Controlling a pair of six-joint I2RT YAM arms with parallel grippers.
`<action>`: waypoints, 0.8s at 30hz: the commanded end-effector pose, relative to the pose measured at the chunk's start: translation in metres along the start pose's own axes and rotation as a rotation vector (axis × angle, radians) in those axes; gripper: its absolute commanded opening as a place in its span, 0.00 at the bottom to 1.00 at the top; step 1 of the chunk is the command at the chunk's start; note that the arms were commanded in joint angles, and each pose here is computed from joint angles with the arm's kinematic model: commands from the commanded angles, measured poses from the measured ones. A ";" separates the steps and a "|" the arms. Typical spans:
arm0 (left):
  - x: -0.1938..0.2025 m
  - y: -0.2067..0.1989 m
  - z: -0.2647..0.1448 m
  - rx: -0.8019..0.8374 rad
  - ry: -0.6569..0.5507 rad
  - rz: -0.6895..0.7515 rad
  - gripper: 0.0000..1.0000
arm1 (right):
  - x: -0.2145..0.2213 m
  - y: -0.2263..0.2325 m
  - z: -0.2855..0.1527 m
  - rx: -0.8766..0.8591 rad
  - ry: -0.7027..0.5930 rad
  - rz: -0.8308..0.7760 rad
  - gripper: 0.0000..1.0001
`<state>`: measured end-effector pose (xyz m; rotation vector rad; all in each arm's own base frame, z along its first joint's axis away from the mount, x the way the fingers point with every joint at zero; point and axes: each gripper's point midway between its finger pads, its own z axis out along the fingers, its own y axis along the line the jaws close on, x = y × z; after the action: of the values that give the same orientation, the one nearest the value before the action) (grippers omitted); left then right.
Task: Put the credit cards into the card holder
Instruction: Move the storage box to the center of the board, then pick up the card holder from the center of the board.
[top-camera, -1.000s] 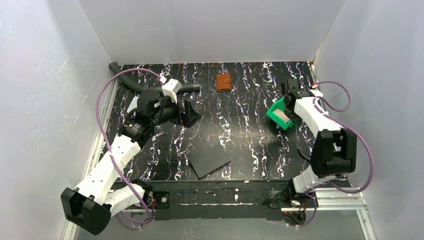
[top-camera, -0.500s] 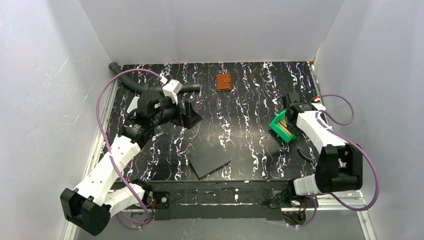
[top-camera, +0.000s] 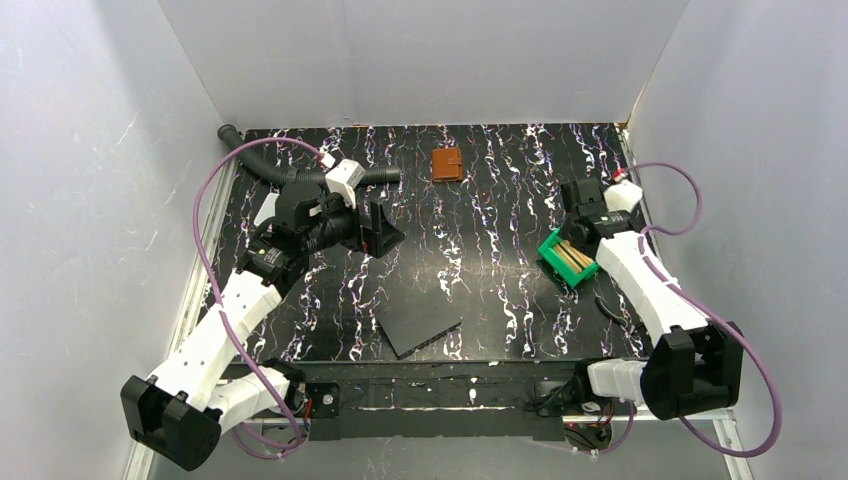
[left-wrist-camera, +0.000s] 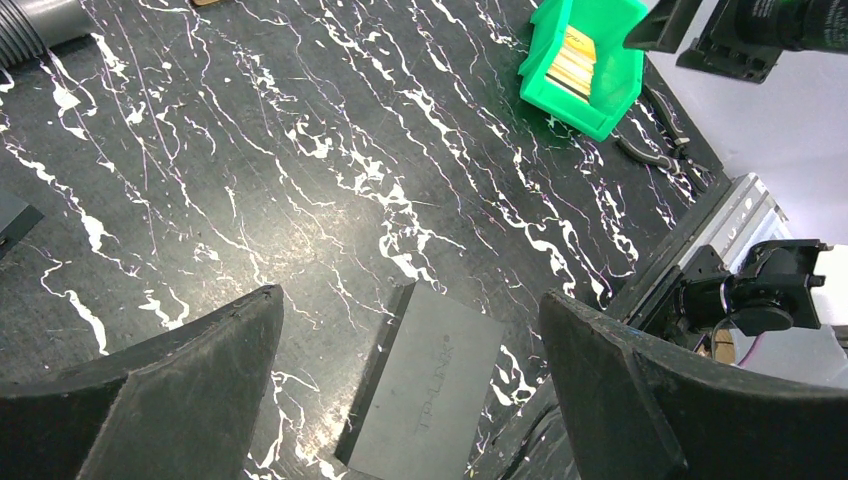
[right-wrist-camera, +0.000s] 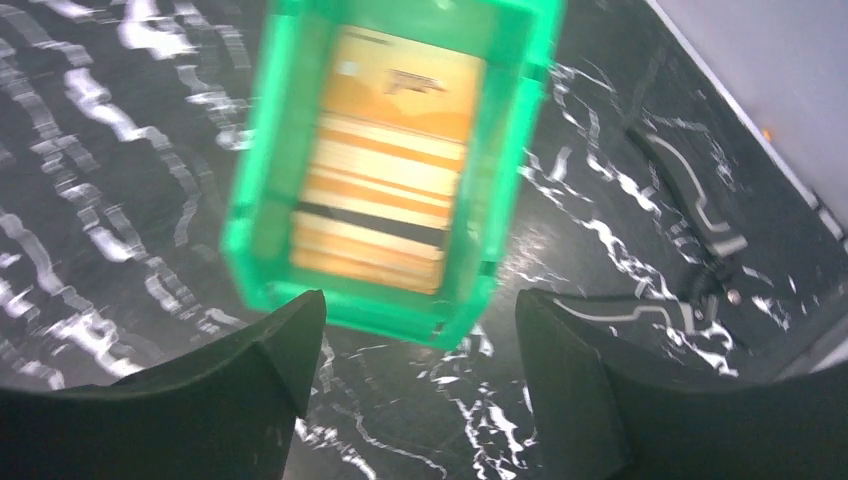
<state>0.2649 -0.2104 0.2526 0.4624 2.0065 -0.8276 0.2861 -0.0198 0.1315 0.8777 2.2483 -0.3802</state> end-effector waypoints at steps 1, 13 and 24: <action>-0.001 -0.004 -0.001 0.010 0.005 0.011 0.99 | -0.044 0.060 -0.045 -0.205 -0.206 -0.166 0.84; 0.007 0.014 0.004 -0.068 0.037 0.019 0.99 | -0.018 0.312 -0.085 -0.833 -0.325 -0.373 0.98; 0.014 0.019 0.012 -0.076 0.075 0.007 0.99 | -0.002 0.432 0.011 -0.990 -0.083 -0.178 0.98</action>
<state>0.2764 -0.2039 0.2206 0.4432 2.1159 -0.7399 0.5462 0.2853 0.0901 0.0372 2.1400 0.4108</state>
